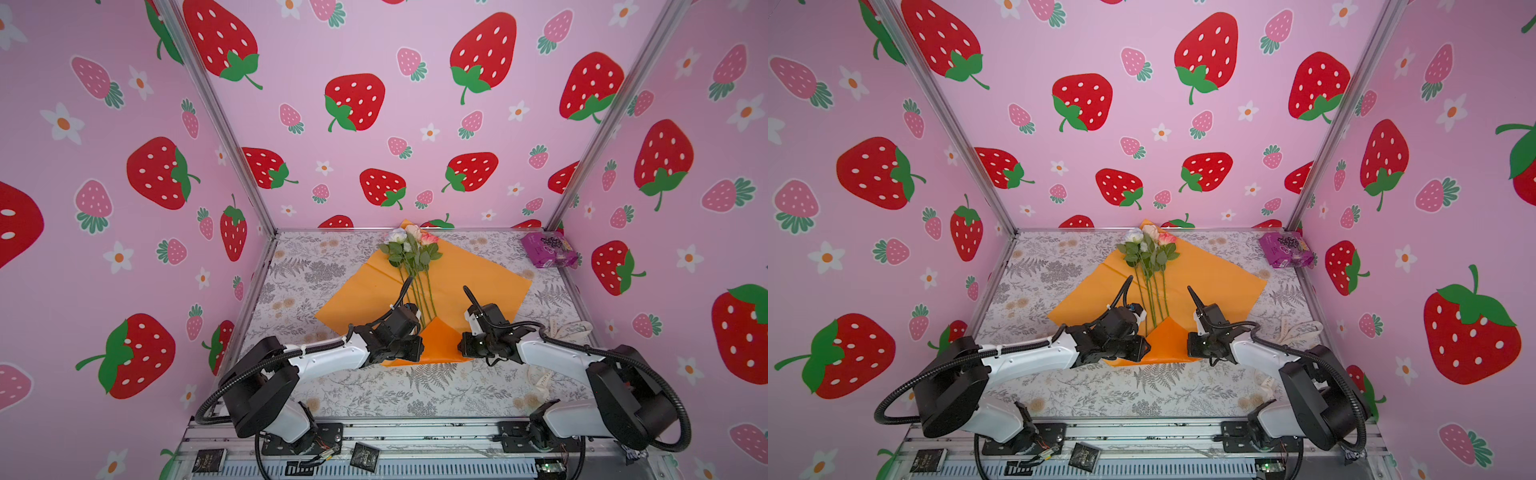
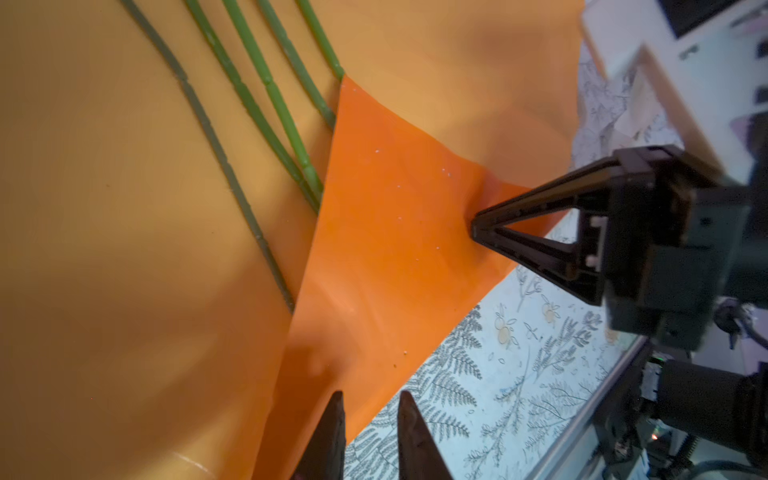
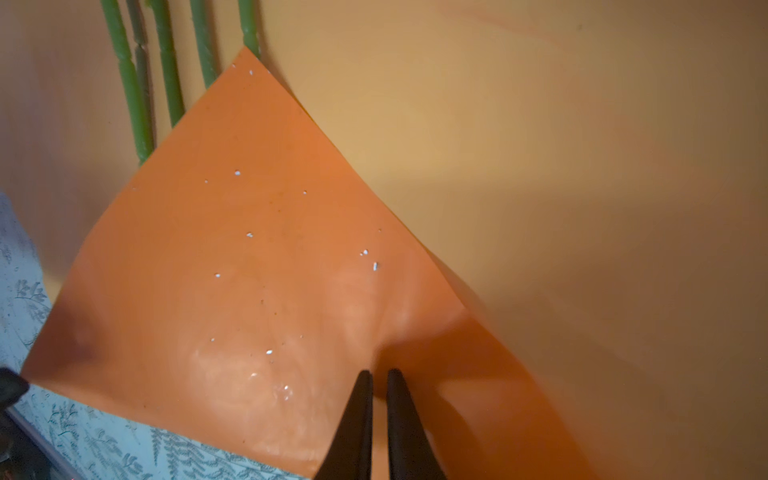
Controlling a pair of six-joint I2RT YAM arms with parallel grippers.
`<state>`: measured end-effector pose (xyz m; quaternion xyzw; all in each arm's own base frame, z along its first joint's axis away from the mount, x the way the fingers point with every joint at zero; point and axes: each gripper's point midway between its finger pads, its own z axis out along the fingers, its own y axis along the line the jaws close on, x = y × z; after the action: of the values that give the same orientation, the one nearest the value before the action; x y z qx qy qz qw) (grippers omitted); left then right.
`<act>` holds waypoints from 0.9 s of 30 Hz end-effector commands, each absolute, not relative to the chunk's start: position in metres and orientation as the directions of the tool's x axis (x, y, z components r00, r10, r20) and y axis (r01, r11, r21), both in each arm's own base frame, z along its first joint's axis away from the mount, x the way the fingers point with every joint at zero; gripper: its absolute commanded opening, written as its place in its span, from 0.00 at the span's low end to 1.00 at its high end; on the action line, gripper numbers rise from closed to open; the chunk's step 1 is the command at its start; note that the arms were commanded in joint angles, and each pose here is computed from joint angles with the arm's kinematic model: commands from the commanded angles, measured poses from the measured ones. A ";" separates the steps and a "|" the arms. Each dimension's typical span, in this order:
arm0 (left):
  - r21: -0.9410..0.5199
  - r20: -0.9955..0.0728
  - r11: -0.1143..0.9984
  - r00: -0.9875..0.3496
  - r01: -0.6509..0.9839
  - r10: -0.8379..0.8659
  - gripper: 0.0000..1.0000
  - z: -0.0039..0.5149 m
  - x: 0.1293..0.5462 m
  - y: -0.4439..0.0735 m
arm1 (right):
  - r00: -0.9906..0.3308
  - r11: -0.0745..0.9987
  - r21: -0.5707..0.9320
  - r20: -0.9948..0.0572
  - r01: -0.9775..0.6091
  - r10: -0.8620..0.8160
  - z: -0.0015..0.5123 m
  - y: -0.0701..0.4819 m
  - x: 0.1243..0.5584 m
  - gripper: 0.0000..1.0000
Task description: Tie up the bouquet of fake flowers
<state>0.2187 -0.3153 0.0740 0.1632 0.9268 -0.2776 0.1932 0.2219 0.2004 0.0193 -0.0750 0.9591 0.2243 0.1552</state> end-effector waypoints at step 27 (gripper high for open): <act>-0.261 -0.227 0.952 -0.969 0.159 0.099 0.15 -0.008 0.181 -0.221 | -0.955 0.932 0.319 -0.288 -0.171 -0.076 0.002 0.181 0.216 0.15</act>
<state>0.1938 -0.2671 0.0179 0.1088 0.9607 -0.2148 0.1383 0.2243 0.1987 0.0188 -0.0726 0.9600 0.2179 0.1599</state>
